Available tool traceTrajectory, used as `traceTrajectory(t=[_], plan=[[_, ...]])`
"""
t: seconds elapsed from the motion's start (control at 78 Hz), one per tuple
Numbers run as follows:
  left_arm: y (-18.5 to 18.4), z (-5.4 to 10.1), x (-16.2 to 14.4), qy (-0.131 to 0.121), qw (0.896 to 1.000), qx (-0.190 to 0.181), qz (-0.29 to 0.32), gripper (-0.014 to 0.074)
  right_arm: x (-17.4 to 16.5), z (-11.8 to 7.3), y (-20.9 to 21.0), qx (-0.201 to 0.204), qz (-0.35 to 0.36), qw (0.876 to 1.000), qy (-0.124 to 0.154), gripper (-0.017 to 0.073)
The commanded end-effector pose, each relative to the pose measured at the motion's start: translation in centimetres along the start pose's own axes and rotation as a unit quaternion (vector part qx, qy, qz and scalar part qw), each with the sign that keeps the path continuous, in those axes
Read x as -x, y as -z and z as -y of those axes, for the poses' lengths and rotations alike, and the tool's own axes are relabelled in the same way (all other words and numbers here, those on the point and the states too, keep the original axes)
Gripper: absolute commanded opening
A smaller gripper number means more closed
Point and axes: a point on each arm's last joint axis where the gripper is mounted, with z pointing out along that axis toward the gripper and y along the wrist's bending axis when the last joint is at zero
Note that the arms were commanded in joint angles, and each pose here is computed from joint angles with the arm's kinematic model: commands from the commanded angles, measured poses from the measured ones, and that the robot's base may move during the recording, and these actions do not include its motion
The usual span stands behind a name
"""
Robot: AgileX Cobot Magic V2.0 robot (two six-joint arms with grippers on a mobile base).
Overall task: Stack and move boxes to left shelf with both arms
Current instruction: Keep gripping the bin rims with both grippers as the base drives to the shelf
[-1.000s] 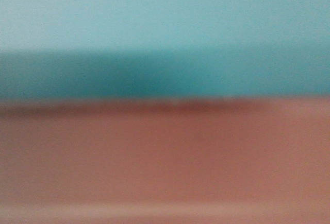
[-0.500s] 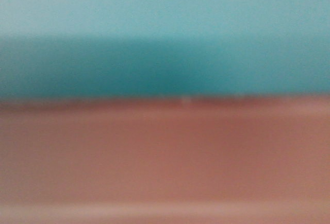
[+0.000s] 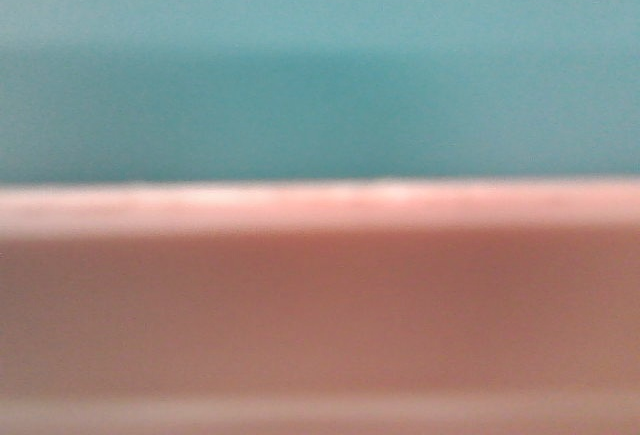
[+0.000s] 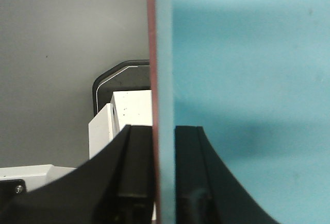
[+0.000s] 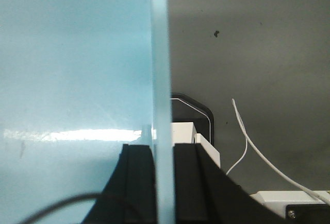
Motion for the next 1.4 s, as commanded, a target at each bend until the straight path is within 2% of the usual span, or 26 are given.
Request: traceTrajectory(t=[0.0,1.385], plan=[[1.76,0.03,-0.61,-0.002,1.000,-0.021,-0.004,-0.0003,0.47,0.53,1.45,0.002,0.029,1.000,0.002,0.0053],[1.76,-0.01,-0.56,-0.003,1.000,-0.019,-0.001,-0.0003,0.47,0.52,1.45,0.002,0.029,1.000,0.002,0.0053]])
